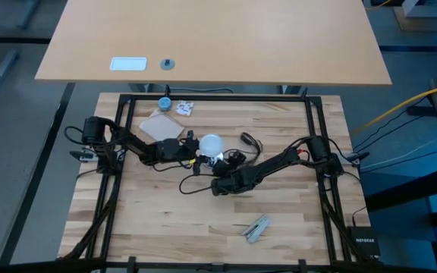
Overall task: Screw lightbulb
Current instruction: Insert the light bulb into the lamp
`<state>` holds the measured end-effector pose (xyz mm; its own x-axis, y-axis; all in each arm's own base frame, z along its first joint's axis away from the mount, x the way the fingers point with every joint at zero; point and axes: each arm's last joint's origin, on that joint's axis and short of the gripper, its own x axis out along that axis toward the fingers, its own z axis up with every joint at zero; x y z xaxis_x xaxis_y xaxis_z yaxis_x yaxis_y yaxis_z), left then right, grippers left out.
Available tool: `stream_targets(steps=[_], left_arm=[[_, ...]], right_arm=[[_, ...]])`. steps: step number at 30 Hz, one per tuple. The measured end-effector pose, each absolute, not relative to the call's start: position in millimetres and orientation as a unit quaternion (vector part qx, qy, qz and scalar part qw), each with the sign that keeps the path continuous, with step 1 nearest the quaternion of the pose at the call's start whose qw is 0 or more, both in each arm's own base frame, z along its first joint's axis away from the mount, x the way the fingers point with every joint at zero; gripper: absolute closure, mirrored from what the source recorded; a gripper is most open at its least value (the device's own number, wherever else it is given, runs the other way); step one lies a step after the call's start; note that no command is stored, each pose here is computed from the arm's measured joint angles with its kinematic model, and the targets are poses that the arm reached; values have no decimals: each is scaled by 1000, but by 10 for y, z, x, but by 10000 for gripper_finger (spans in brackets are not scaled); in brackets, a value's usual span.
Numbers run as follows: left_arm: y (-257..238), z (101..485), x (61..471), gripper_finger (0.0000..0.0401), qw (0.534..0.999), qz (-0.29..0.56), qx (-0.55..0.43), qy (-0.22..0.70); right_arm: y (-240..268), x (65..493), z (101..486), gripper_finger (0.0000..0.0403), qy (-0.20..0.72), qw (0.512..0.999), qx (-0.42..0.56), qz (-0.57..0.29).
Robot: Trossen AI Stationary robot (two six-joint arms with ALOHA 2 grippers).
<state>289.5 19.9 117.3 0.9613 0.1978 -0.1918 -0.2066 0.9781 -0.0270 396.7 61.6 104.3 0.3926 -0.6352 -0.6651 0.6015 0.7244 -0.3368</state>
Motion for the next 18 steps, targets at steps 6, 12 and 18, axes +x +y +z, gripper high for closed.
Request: stream_targets(steps=[6,12,18], left_arm=[[198,1172,2894,244,990,102,-24,95],[198,1171,2893,244,990,101,-25,95],[188,1170,2894,244,991,92,-27,95]], right_arm=[[608,3957,1041,178,399,832,-13,-385],[582,3919,1027,178,395,821,-27,-412],[560,3877,1021,178,392,810,-26,-435]])
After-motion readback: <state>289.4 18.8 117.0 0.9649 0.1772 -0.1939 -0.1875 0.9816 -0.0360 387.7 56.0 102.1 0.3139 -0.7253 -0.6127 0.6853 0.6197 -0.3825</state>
